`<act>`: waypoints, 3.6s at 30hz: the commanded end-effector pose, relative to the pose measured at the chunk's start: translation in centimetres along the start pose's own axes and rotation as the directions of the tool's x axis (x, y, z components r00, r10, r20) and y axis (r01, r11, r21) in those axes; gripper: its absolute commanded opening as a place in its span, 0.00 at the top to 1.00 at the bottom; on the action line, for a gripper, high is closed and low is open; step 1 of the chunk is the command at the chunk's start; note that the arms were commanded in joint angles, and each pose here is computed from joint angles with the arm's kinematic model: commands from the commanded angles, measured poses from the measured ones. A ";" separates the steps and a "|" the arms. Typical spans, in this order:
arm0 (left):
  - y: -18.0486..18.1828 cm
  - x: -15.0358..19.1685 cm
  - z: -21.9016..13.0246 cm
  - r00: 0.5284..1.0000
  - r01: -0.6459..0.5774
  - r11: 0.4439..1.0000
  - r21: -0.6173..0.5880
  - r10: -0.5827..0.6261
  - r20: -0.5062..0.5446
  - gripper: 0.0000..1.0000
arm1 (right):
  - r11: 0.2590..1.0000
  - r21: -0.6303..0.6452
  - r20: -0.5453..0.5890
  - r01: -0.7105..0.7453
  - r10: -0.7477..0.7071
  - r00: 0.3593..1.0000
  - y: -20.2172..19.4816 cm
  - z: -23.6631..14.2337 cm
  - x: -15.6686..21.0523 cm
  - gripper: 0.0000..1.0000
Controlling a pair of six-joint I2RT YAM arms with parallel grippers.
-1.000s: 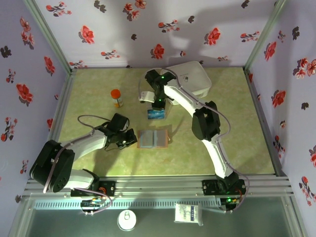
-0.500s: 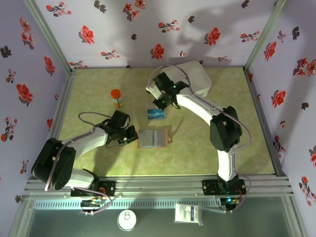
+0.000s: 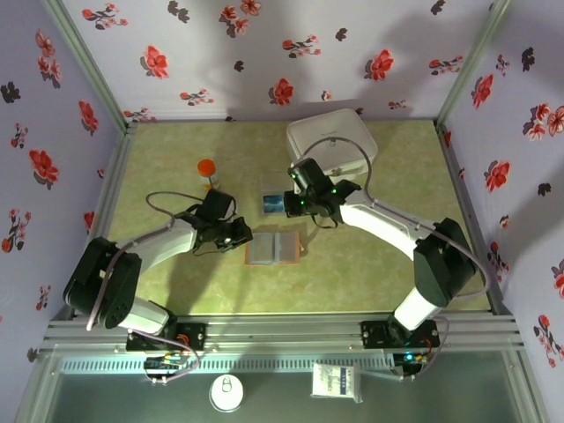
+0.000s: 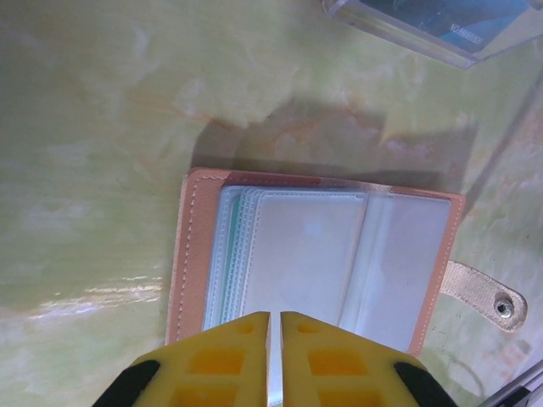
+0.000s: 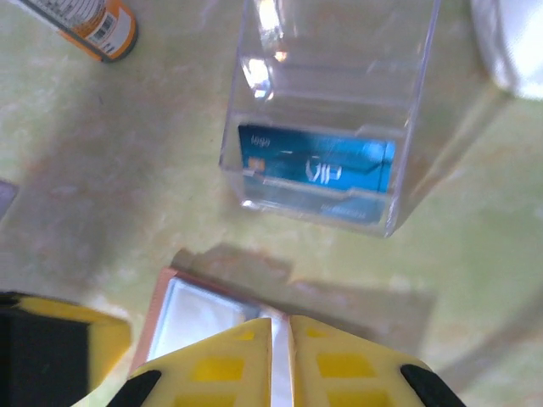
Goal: Take the credit cards out of the card holder
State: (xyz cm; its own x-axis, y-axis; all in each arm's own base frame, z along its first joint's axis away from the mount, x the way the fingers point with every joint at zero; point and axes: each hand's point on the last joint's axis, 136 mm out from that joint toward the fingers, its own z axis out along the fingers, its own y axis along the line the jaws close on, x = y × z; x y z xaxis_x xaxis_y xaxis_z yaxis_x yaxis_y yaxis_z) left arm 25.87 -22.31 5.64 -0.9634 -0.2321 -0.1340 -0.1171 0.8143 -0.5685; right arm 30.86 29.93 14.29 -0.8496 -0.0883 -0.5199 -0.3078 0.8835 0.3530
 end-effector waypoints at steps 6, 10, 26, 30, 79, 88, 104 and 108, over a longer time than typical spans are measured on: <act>0.2 0.6 1.1 0.999 -0.014 1.000 0.010 0.015 -0.048 0.81 | 0.971 -0.100 -0.071 -0.216 0.209 0.975 1.5 0.0 3.8 0.83; 0.8 1.2 1.5 0.998 -0.004 1.000 0.002 0.004 -0.056 0.78 | 0.958 -0.109 -0.137 -0.264 0.249 0.959 1.8 0.9 5.1 0.81; 2.4 3.2 2.4 0.997 0.040 0.999 -0.016 -0.040 -0.062 0.68 | 0.950 -0.119 -0.238 -0.289 0.256 0.937 2.6 2.4 7.2 0.73; 2.4 3.1 2.1 0.998 0.038 0.999 -0.019 -0.039 -0.049 0.67 | 0.949 -0.121 -0.260 -0.291 0.252 0.932 2.8 3.1 7.6 0.72; 5.0 3.1 2.0 0.999 0.012 0.991 -0.136 -0.018 -0.044 1.00 | 0.942 -0.160 -0.401 -0.294 0.210 0.892 5.7 7.5 10.3 0.74; 5.2 3.3 1.8 0.999 0.014 0.991 -0.136 -0.019 -0.040 1.00 | 0.964 -0.079 -0.392 -0.255 0.205 0.897 4.0 7.4 10.9 0.75; 5.6 3.4 1.8 0.999 0.019 0.989 -0.145 -0.025 -0.037 1.00 | 0.974 -0.038 -0.363 -0.222 0.194 0.911 3.0 6.5 10.5 0.76; 5.6 3.3 1.8 0.999 0.016 0.989 -0.150 -0.023 -0.041 1.00 | 0.960 -0.120 -0.348 -0.252 0.197 0.916 4.7 6.2 9.6 0.77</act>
State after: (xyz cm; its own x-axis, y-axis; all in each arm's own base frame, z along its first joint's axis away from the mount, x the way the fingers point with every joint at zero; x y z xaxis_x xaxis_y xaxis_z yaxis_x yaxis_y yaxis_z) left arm 23.64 -20.91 1.82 -0.9643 -0.2405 -0.1107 -0.1543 0.8502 -0.5033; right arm 23.47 34.76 3.80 -0.9934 -0.0730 -0.0885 -0.1079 0.8578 0.5025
